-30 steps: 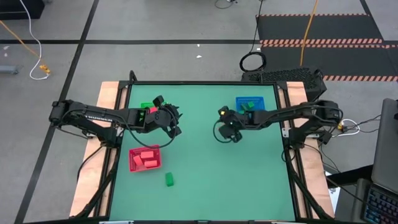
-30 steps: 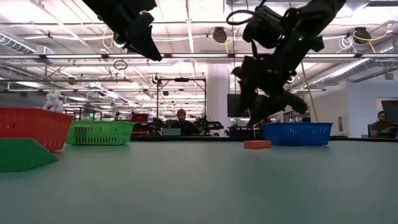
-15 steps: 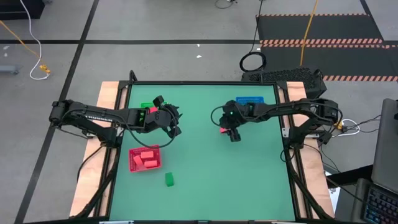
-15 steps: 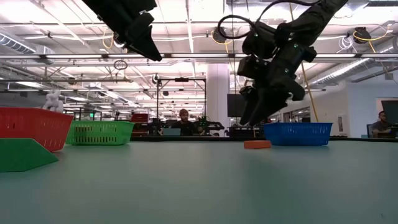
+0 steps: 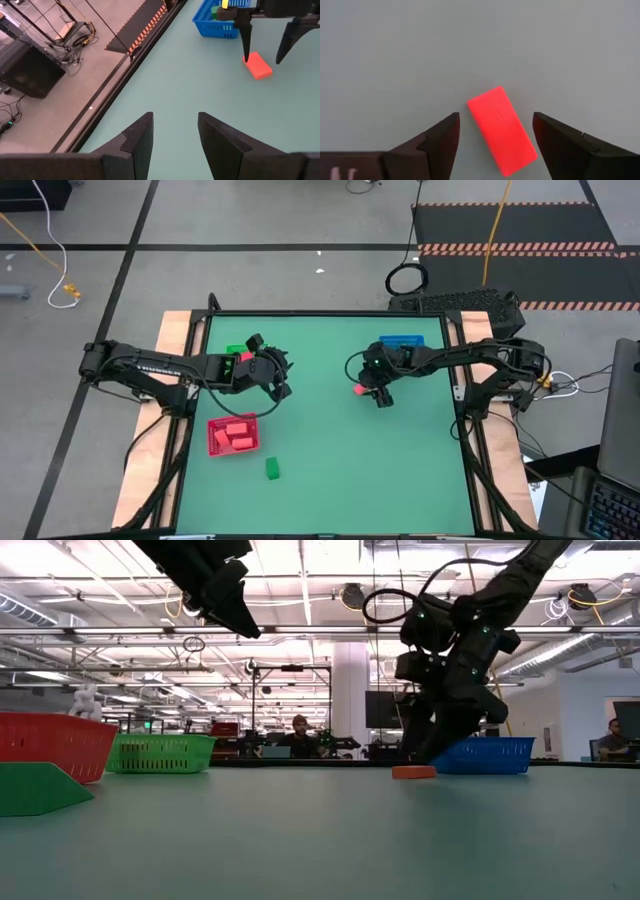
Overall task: Sort & place blocks by color
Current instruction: Put the orange block into the bin
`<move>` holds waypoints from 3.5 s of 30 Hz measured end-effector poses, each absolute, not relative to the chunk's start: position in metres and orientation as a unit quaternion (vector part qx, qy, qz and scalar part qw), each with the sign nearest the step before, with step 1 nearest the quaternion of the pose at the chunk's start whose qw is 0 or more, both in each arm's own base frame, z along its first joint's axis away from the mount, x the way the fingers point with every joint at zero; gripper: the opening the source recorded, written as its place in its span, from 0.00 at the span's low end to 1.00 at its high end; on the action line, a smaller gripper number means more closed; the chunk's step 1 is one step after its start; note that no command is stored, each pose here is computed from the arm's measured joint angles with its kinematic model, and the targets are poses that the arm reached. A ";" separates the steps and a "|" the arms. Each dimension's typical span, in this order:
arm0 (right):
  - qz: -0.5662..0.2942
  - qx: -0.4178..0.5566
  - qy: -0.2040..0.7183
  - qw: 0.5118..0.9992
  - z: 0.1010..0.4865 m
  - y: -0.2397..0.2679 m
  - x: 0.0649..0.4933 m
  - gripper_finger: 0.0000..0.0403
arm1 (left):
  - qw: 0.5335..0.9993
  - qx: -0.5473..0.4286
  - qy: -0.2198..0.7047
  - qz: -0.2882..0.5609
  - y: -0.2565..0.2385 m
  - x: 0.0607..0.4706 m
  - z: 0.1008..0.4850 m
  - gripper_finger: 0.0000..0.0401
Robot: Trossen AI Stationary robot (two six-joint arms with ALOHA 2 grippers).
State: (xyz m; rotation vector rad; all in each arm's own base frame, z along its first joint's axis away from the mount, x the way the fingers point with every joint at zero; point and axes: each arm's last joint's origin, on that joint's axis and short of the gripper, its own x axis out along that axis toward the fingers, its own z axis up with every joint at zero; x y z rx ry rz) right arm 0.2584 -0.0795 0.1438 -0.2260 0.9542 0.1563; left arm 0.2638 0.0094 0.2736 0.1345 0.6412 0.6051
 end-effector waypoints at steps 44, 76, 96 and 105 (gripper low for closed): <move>0.071 -0.025 0.203 0.976 0.212 -0.017 0.275 0.29 | 0.976 0.149 0.146 0.054 -0.034 0.288 0.302 0.40; 0.161 0.127 0.147 0.968 0.227 0.013 0.280 0.29 | 0.765 0.606 0.212 0.048 -0.097 0.319 0.249 0.40; 0.159 0.128 0.157 0.966 0.217 0.013 0.286 0.29 | 0.824 0.542 0.163 -0.024 -0.094 0.324 0.248 0.68; 0.160 0.132 0.160 0.965 0.216 0.014 0.286 0.29 | 0.831 0.532 0.161 -0.032 -0.093 0.348 0.212 0.66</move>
